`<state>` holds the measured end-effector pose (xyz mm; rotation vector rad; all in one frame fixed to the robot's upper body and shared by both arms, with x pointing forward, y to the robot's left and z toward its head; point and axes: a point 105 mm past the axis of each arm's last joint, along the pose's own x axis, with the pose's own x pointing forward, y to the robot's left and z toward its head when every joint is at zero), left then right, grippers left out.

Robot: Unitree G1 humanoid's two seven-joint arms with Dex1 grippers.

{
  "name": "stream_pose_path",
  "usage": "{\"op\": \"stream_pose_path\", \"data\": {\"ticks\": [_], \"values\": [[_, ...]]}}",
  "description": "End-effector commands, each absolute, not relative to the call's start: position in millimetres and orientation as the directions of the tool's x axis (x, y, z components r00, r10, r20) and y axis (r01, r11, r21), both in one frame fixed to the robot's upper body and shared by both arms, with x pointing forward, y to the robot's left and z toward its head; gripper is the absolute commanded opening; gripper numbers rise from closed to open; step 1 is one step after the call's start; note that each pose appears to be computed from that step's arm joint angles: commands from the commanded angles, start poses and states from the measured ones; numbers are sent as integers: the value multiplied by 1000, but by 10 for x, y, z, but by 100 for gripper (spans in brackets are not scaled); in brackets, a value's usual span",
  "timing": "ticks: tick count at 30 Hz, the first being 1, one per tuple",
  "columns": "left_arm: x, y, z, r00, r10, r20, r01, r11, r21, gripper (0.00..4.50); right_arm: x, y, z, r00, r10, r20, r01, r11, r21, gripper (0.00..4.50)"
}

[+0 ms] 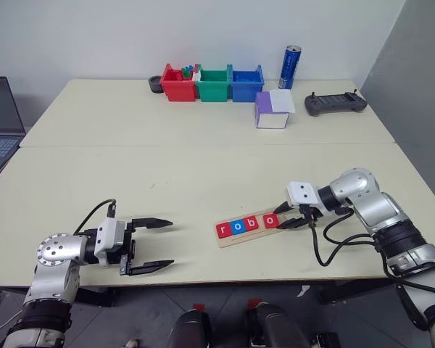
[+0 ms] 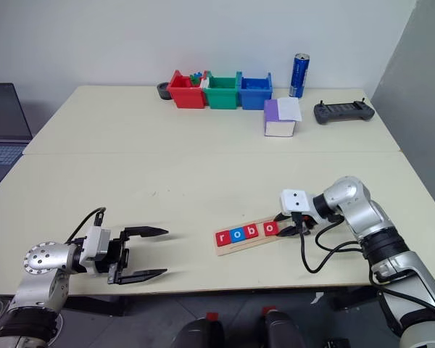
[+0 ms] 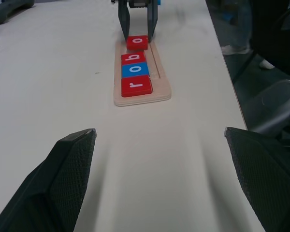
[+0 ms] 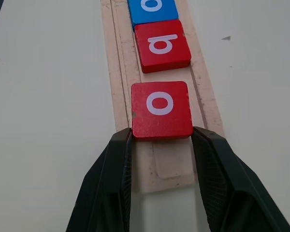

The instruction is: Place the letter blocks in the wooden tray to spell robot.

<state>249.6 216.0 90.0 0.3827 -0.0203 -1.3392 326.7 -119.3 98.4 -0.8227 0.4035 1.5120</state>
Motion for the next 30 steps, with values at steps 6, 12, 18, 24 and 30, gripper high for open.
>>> {"op": "stream_pose_path", "data": {"ticks": [6, 12, 18, 24, 30], "values": [[2480, 2171, 1016, 253, -954, -163, 928, 192, 319, 450, 3360, -1132, 1114, 86, 703, -706, -954, -146, -262, 146], [2483, 2198, 1055, 269, -951, -151, 924, 210, 320, 450, 3354, -1133, 1090, 76, 694, -716, -954, -158, -254, 146], [2477, 2193, 1053, 273, -950, -152, 923, 214, 320, 450, 3348, -1092, 1071, 68, 691, -720, -952, -170, -253, 146], [2461, 2224, 1023, 280, -947, -159, 922, 219, 318, 450, 3351, -1026, 1075, 61, 693, -718, -948, -184, -258, 146], [2443, 2252, 988, 286, -944, -165, 922, 224, 316, 450, 3357, -1018, 1067, 63, 690, -721, -947, -187, -262, 146]]}}
